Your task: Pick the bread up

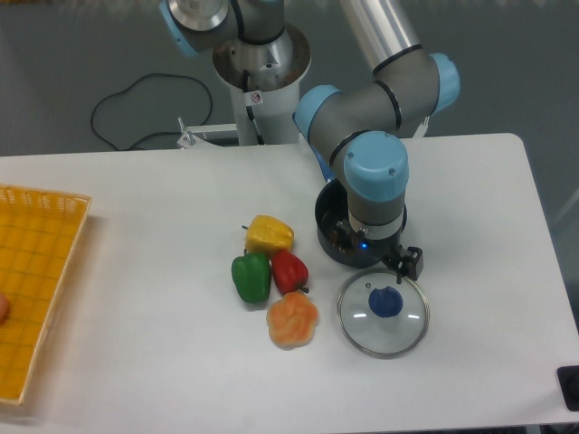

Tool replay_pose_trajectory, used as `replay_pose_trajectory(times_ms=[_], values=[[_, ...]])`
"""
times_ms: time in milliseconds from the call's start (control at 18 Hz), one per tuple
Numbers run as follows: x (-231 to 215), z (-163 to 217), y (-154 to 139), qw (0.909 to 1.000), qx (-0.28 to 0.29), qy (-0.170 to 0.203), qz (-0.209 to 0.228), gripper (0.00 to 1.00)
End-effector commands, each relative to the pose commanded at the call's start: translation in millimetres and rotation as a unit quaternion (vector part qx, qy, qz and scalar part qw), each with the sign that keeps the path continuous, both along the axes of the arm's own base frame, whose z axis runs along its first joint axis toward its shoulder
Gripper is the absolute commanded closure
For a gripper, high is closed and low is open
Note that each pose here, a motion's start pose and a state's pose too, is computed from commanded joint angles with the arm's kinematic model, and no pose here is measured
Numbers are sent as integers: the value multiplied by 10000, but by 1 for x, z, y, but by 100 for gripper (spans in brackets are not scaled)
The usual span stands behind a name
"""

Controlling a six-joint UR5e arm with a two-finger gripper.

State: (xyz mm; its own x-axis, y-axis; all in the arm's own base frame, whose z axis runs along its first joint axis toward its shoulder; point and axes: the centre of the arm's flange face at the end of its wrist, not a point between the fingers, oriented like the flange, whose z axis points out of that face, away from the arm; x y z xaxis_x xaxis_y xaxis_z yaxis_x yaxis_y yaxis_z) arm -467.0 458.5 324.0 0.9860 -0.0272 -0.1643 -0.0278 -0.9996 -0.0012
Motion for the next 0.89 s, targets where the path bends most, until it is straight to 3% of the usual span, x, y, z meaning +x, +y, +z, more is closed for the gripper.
replay_pose_trajectory(times_ms=[278, 722, 889], values=[[0, -3, 3, 9999, 82, -85, 53, 0], [5, -28, 8, 9910, 365, -456, 1203, 0], [9, -37, 16, 9896, 351, -497, 1304, 0]])
